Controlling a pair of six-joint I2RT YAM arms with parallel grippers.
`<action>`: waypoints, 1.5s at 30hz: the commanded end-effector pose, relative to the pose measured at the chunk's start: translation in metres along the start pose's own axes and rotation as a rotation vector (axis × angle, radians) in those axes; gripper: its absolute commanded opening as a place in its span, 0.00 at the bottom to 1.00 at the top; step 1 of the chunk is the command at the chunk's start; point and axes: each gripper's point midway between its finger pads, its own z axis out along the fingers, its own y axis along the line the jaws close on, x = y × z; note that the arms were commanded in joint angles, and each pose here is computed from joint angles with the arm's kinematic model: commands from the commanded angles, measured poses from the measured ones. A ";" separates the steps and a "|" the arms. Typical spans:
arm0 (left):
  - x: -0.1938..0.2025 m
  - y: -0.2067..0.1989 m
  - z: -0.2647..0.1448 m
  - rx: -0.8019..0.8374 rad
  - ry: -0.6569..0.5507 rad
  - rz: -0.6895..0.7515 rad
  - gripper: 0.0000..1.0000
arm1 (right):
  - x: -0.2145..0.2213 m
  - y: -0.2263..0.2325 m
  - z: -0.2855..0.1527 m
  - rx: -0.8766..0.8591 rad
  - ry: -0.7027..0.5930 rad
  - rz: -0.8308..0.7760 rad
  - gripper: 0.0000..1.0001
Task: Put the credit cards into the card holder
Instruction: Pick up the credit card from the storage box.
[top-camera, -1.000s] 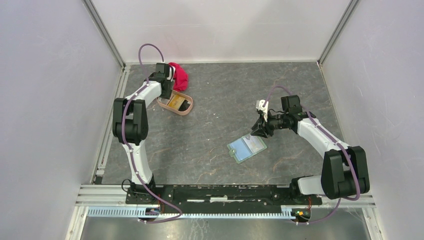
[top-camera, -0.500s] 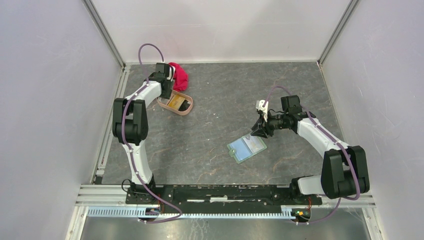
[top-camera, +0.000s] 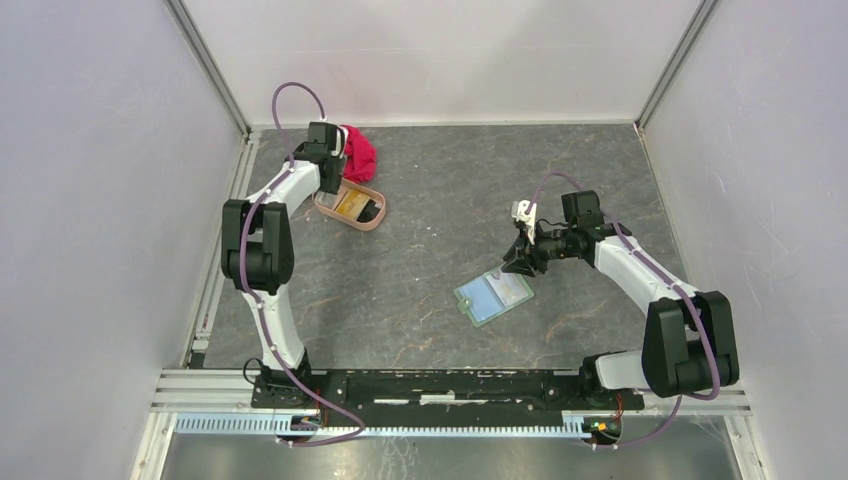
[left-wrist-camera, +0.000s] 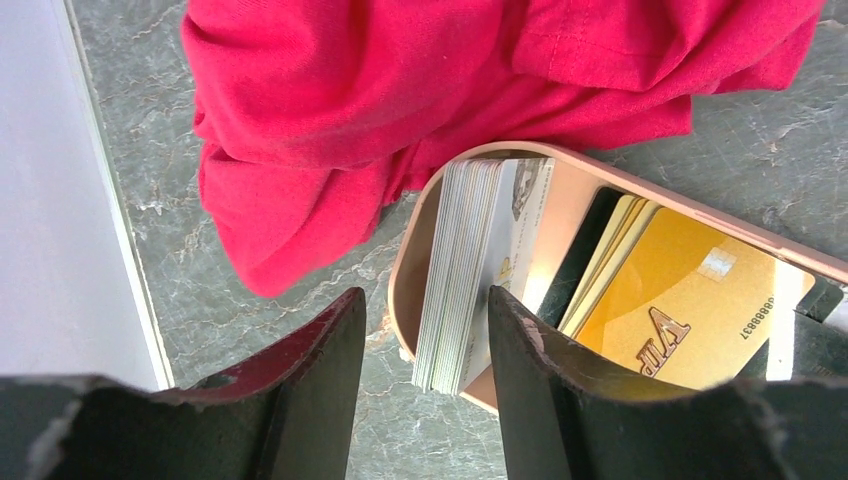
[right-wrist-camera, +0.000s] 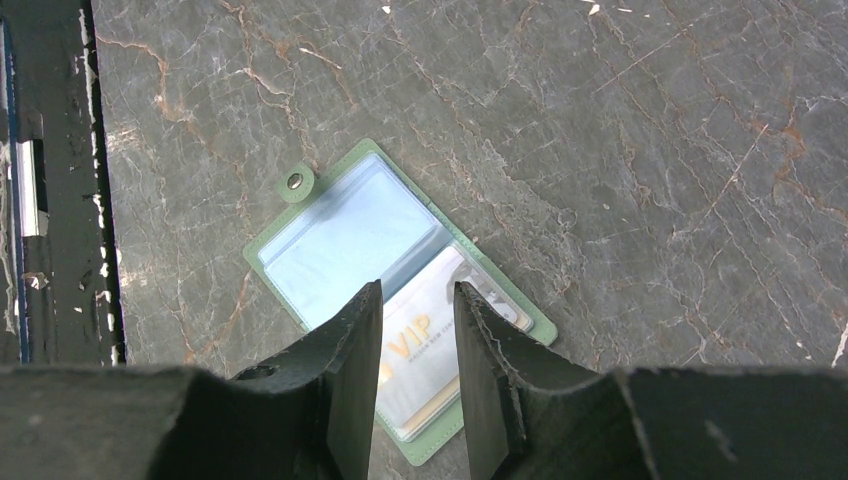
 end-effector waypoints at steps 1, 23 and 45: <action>-0.033 0.016 -0.024 -0.018 -0.105 -0.038 0.54 | -0.011 -0.002 0.000 -0.016 -0.025 -0.031 0.38; -0.012 0.005 0.008 -0.012 -0.014 0.008 0.69 | -0.011 -0.001 0.001 -0.025 -0.026 -0.029 0.38; -0.021 0.018 -0.005 -0.059 -0.039 -0.005 0.57 | -0.010 -0.001 0.001 -0.027 -0.025 -0.025 0.38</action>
